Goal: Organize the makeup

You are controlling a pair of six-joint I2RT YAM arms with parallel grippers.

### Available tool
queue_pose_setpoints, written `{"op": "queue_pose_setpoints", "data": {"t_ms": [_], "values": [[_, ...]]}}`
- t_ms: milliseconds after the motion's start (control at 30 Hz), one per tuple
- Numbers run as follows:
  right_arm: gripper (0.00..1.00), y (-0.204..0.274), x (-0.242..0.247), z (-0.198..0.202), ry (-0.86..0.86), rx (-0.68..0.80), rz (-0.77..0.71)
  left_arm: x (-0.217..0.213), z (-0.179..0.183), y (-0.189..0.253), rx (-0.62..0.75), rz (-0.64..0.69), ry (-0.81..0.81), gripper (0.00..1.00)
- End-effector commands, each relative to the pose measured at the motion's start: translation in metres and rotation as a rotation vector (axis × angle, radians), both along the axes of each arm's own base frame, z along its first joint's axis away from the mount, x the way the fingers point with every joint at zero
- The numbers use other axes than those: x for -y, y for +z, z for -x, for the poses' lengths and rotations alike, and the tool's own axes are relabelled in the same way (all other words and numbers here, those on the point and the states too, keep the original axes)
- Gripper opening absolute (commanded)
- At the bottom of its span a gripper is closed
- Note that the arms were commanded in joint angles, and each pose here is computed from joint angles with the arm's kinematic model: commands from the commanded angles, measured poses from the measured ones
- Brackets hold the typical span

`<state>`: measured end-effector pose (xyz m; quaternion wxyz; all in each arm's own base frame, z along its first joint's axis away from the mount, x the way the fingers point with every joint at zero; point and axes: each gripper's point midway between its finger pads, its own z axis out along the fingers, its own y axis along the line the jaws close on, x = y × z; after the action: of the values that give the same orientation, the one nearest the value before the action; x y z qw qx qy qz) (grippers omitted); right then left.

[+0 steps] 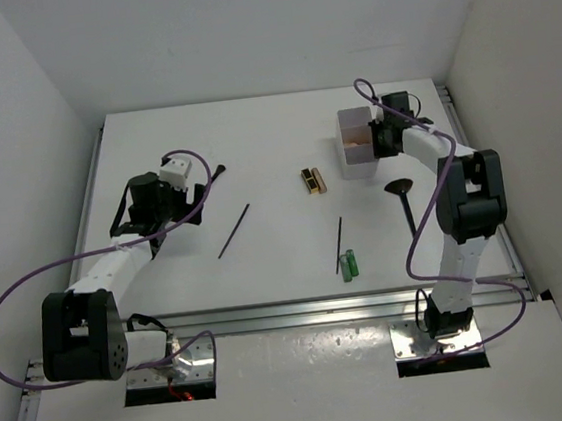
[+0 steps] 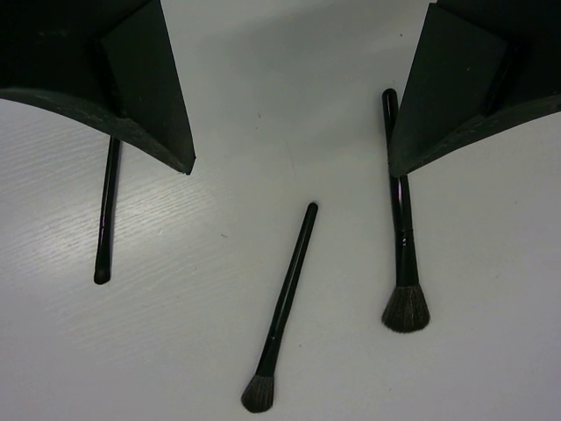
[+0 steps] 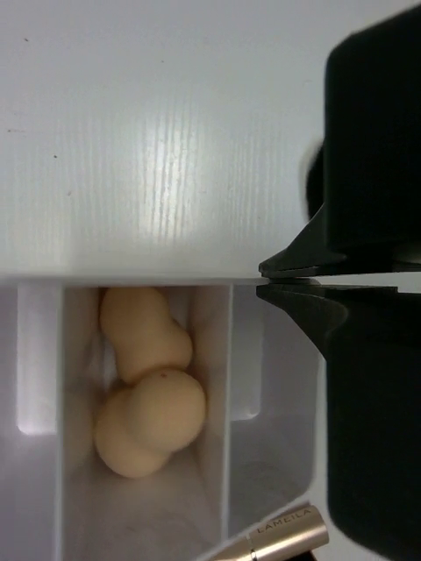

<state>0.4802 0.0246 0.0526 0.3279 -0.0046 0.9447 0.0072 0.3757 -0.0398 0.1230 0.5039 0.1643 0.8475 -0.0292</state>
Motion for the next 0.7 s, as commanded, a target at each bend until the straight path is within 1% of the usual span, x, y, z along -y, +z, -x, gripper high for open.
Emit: {"op": "queue_pose_setpoints", "data": {"t_ms": [0, 100, 233, 300, 400, 433, 467, 567, 667], "values": [[0.0, 0.012, -0.002, -0.014, 0.057, 0.039, 0.038, -0.007, -0.005, 0.011, 0.037, -0.016, 0.024, 0.99], [0.0, 0.014, 0.002, -0.015, 0.08, 0.039, 0.078, -0.011, -0.01, 0.011, 0.029, -0.036, 0.039, 0.99], [0.0, 0.02, 0.006, -0.019, 0.079, 0.048, 0.095, -0.011, -0.014, 0.014, 0.03, -0.036, 0.039, 0.99], [0.0, 0.02, 0.005, -0.017, 0.07, 0.041, 0.084, -0.011, -0.014, 0.014, 0.03, -0.036, 0.039, 0.99], [0.0, 0.016, 0.006, -0.011, 0.013, 0.024, 0.068, -0.009, -0.014, 0.014, 0.03, -0.03, 0.03, 0.99], [0.0, 0.018, 0.007, -0.01, -0.03, 0.028, 0.044, -0.009, -0.014, 0.014, 0.03, -0.03, 0.03, 0.99], [0.0, 0.012, 0.007, -0.004, -0.046, 0.01, 0.038, -0.009, -0.014, 0.014, 0.03, -0.03, 0.03, 0.99], [0.0, 0.01, 0.006, 0.001, -0.09, 0.018, 0.006, -0.009, -0.014, 0.014, 0.03, -0.03, 0.03, 0.99], [0.0, 0.011, 0.005, -0.001, -0.09, 0.033, -0.004, -0.009, -0.012, 0.01, 0.021, -0.031, 0.03, 0.99]]}}
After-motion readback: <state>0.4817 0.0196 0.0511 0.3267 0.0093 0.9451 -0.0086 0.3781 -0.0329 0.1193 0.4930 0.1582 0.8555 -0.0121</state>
